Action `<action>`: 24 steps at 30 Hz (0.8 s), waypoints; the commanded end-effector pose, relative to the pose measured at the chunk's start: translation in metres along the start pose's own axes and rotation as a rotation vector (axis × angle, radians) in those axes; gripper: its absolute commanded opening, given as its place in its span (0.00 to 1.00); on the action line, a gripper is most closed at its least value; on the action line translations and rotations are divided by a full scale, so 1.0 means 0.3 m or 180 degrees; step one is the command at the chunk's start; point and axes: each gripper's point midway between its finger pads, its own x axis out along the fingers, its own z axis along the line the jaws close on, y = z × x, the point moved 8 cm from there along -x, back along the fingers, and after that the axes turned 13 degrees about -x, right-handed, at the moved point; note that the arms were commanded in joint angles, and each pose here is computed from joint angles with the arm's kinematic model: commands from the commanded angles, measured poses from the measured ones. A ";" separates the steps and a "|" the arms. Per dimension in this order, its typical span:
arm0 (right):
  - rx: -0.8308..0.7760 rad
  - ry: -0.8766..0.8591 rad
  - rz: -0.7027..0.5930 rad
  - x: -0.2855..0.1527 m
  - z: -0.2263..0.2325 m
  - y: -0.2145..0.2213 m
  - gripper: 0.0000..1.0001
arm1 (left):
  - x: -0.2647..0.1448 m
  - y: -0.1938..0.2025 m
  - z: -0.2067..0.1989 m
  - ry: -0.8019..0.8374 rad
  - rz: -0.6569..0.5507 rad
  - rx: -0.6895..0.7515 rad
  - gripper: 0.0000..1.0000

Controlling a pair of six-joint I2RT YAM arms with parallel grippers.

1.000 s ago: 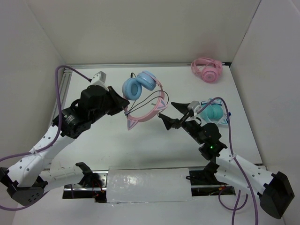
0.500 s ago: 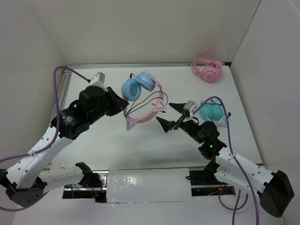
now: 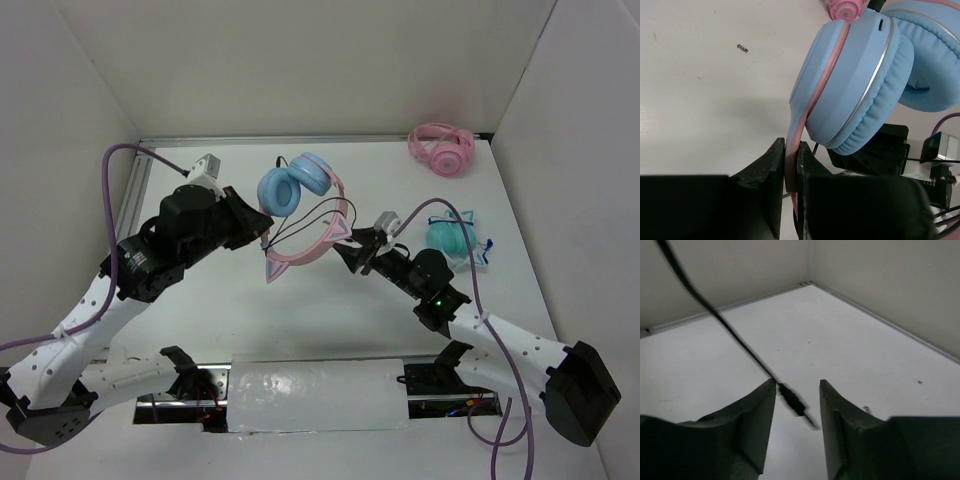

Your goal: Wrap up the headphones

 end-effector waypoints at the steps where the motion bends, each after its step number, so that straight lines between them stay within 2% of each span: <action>1: -0.0073 -0.0141 -0.0449 0.024 0.006 -0.089 0.44 | -0.091 -0.060 -0.127 0.0633 -0.0179 -0.0143 0.00; 2: -0.0043 -0.0178 -0.0491 0.021 0.016 -0.091 0.19 | -0.090 -0.059 -0.124 0.0619 -0.0176 -0.0156 0.00; 4: -0.0045 -0.0155 -0.0566 0.012 0.022 -0.091 0.00 | -0.087 -0.059 -0.122 0.0608 -0.0185 -0.0177 0.00; 11: -0.0118 -0.0304 -0.0604 -0.013 0.063 -0.086 0.00 | -0.064 -0.052 -0.117 0.0512 -0.0149 -0.0244 0.00; 15: -0.0059 -0.0465 -0.0517 -0.008 0.106 -0.059 0.00 | -0.061 -0.052 -0.118 0.0414 -0.0166 -0.0547 0.00; 22: 0.0192 -0.0708 -0.0529 0.071 0.205 0.006 0.00 | 0.002 -0.032 -0.077 -0.0161 -0.0170 -0.1073 0.00; 24: 0.0300 -0.0849 -0.0460 0.109 0.237 0.026 0.00 | 0.030 -0.039 -0.075 -0.0322 -0.0286 -0.1198 0.00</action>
